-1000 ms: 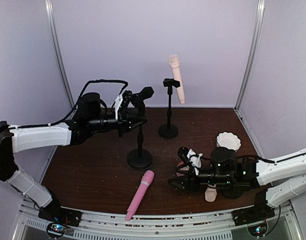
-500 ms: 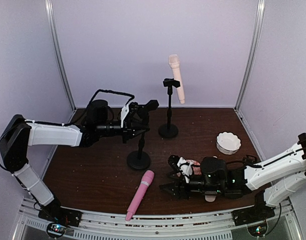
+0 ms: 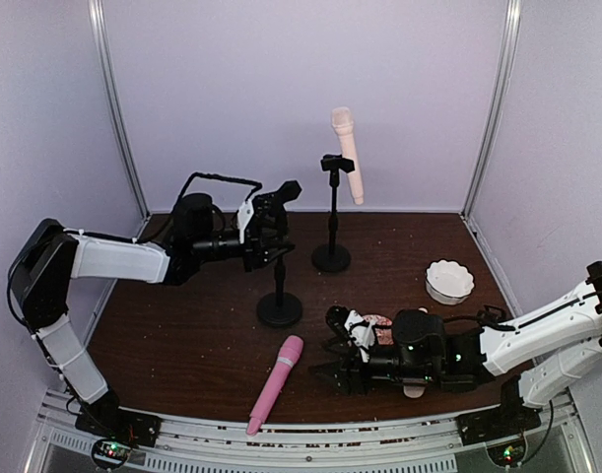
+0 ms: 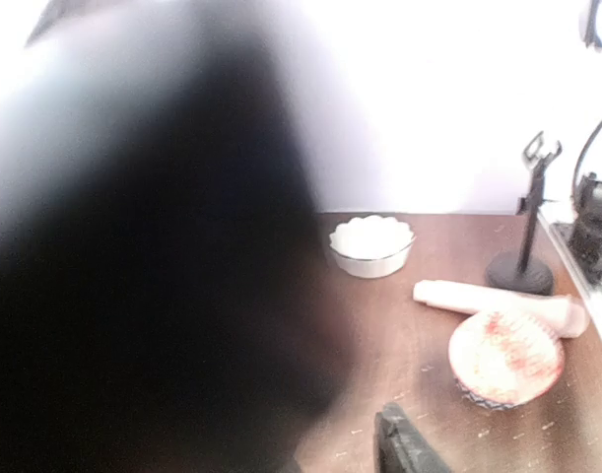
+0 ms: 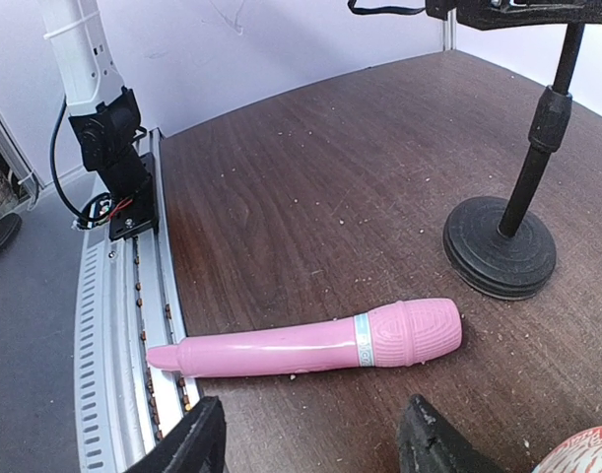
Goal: Attach the microphones to the stand
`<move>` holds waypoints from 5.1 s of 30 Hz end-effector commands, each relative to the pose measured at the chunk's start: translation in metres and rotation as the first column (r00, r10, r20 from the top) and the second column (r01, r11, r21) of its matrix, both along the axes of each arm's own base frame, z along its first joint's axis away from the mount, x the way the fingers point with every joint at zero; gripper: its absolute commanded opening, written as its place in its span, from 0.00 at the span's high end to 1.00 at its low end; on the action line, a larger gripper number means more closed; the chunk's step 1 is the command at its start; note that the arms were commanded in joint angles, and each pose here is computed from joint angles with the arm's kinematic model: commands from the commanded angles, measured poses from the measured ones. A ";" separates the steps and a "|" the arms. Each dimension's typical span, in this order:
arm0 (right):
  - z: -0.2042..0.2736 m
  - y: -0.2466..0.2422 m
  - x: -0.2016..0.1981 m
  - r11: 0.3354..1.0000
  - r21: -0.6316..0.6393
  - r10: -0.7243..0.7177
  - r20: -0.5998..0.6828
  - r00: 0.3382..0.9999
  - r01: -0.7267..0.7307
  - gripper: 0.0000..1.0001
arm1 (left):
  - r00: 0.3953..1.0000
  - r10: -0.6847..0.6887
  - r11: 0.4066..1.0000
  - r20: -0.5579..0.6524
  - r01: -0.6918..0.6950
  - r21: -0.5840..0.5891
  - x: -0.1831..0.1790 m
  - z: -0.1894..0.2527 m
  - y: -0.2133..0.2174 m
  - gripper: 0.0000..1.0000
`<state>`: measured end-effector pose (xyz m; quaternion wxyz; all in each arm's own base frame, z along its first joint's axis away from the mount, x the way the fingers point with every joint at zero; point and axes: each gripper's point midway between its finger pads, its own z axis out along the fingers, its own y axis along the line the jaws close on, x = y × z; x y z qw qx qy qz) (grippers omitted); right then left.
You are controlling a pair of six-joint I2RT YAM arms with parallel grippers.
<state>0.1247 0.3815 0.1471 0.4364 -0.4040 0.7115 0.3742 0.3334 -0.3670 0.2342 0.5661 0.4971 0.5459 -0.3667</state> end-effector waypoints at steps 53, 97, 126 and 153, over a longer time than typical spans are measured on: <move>0.022 -0.025 0.026 0.983 0.066 -0.178 0.065 0.982 0.174 0.35 | 0.581 0.657 0.734 -0.481 -0.343 0.587 -0.168 -0.089 0.123 0.36; 0.025 -0.054 0.037 0.949 0.112 -0.301 0.049 0.952 0.294 0.37 | 0.582 0.779 0.434 -0.234 -0.230 0.871 -0.181 -0.190 0.008 0.36; 0.028 -0.058 0.044 0.944 0.058 -0.329 0.080 0.941 0.325 0.36 | 0.772 0.598 0.492 -0.215 -0.142 0.859 -0.184 -0.116 0.009 0.88; 0.169 -0.069 0.032 0.964 0.170 -0.241 0.244 0.939 0.203 0.11 | 0.999 -0.042 0.975 -0.005 0.040 -0.219 -0.175 0.199 -0.035 1.00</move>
